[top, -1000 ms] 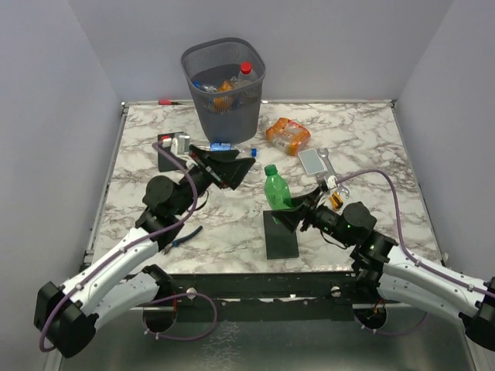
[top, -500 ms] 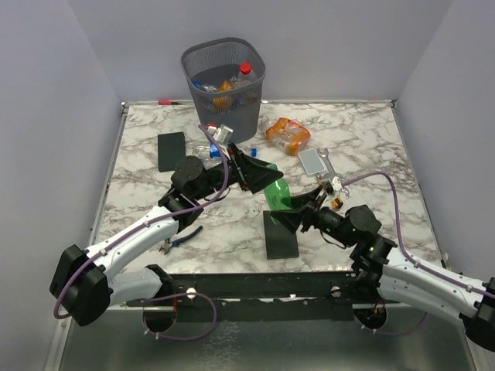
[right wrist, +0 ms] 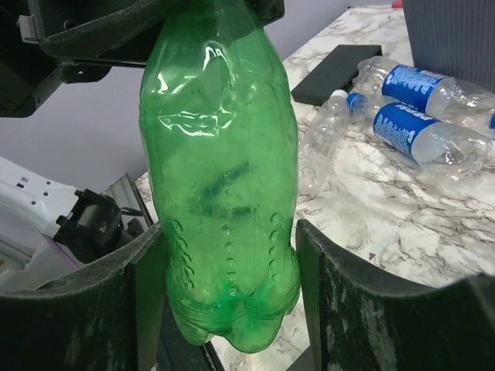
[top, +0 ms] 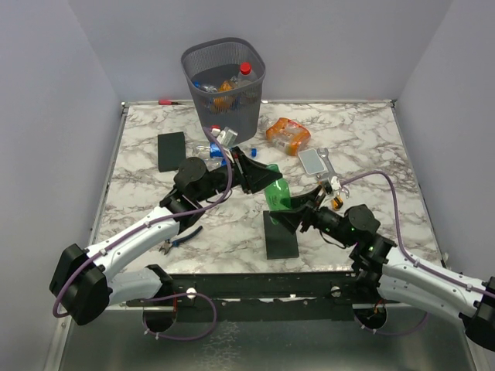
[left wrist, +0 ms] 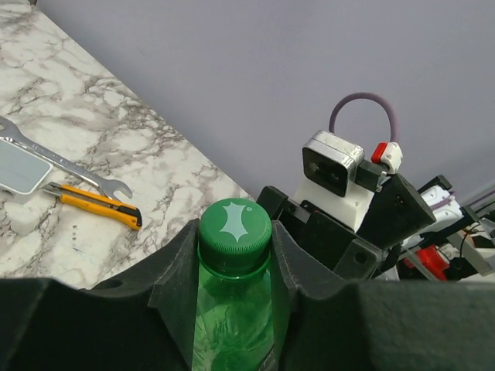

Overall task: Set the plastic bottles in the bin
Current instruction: Pick up the plastic bottle at the center of the board, then place the plastic bottle in the trash bin.

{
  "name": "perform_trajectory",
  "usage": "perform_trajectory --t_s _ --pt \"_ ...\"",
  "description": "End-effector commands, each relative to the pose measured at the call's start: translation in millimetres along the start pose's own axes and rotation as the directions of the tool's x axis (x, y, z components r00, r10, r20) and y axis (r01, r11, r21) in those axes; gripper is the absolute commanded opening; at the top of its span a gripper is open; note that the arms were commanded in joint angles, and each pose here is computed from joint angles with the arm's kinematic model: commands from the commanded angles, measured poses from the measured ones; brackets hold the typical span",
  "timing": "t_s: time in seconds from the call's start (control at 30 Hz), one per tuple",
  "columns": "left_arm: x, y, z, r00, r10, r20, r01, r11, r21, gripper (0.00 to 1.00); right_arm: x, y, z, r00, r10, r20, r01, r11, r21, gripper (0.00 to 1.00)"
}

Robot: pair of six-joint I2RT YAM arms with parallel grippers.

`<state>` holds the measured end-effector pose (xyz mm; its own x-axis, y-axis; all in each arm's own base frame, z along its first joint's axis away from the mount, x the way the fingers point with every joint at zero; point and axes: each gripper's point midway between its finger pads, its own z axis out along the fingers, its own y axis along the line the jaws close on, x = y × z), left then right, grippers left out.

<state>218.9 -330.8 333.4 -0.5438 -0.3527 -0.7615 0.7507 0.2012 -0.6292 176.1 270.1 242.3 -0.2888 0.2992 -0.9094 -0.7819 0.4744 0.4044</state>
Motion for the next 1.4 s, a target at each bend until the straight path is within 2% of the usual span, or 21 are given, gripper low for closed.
perform_trajectory --t_s 0.0,0.1,0.13,0.3,0.4,0.5,0.6,0.67,0.73,0.8,0.9,1.17,1.27,1.37 --pt "-3 -10 3 1.000 0.031 -0.003 -0.031 0.999 0.024 0.00 2 4 3 0.998 0.000 -0.064 0.000 1.000 0.001 0.71" --pt "-9 -8 1 0.998 0.062 0.019 -0.062 0.998 -0.004 0.00 -3 1 3 0.996 0.030 -0.086 -0.026 0.998 0.051 0.95" --pt "-12 -7 0 0.997 0.075 0.031 -0.075 0.997 -0.015 0.00 -7 3 1 0.996 0.031 -0.084 -0.027 0.998 0.052 0.99" --pt "-43 4 -8 0.972 0.220 0.084 -0.203 0.964 -0.172 0.00 -37 15 -12 0.996 0.031 -0.084 -0.025 0.997 0.068 1.00" --pt "-85 13 -18 0.914 0.390 0.110 -0.334 0.878 -0.342 0.00 -56 16 -23 0.992 0.032 -0.122 -0.016 0.991 0.131 1.00" --pt "-146 14 -35 0.794 0.595 0.121 -0.452 0.713 -0.536 0.00 -71 14 -35 0.992 0.027 -0.121 -0.003 0.982 0.190 1.00" --pt "-212 10 -56 0.629 0.773 0.087 -0.492 0.482 -0.726 0.00 -74 10 -48 0.996 0.033 -0.083 -0.014 0.976 0.215 1.00" --pt "-252 11 -69 0.528 0.848 0.037 -0.465 0.325 -0.824 0.00 -71 4 -56 0.998 0.054 -0.044 -0.042 0.971 0.233 1.00" --pt "-288 23 -81 0.468 0.883 -0.015 -0.405 0.200 -0.892 0.00 -65 -1 -62 0.996 0.085 -0.015 -0.079 0.966 0.245 1.00" --pt "-320 38 -89 0.456 0.890 0.018 -0.331 0.188 -0.925 0.00 -58 -3 -67 0.994 0.113 0.002 -0.111 0.964 0.243 1.00" --pt "-353 54 -95 0.426 0.897 0.122 -0.237 0.241 -0.941 0.00 -47 -8 -72 0.990 0.138 -0.002 -0.132 0.956 0.263 1.00" --pt "-392 113 -57 0.321 0.926 0.197 -0.243 0.282 -0.928 0.00 -36 -16 -87 0.989 0.140 -0.048 -0.118 0.942 0.315 1.00" --pt "-394 120 -35 0.252 0.936 0.244 -0.309 0.317 -0.897 0.00 -31 -22 -93 0.988 0.144 -0.049 -0.119 0.934 0.337 1.00" --pt "-398 140 -19 0.250 0.936 0.248 -0.314 0.321 -0.893 0.00 -25 -25 -98 0.987 0.158 -0.036 -0.136 0.929 0.344 1.00"
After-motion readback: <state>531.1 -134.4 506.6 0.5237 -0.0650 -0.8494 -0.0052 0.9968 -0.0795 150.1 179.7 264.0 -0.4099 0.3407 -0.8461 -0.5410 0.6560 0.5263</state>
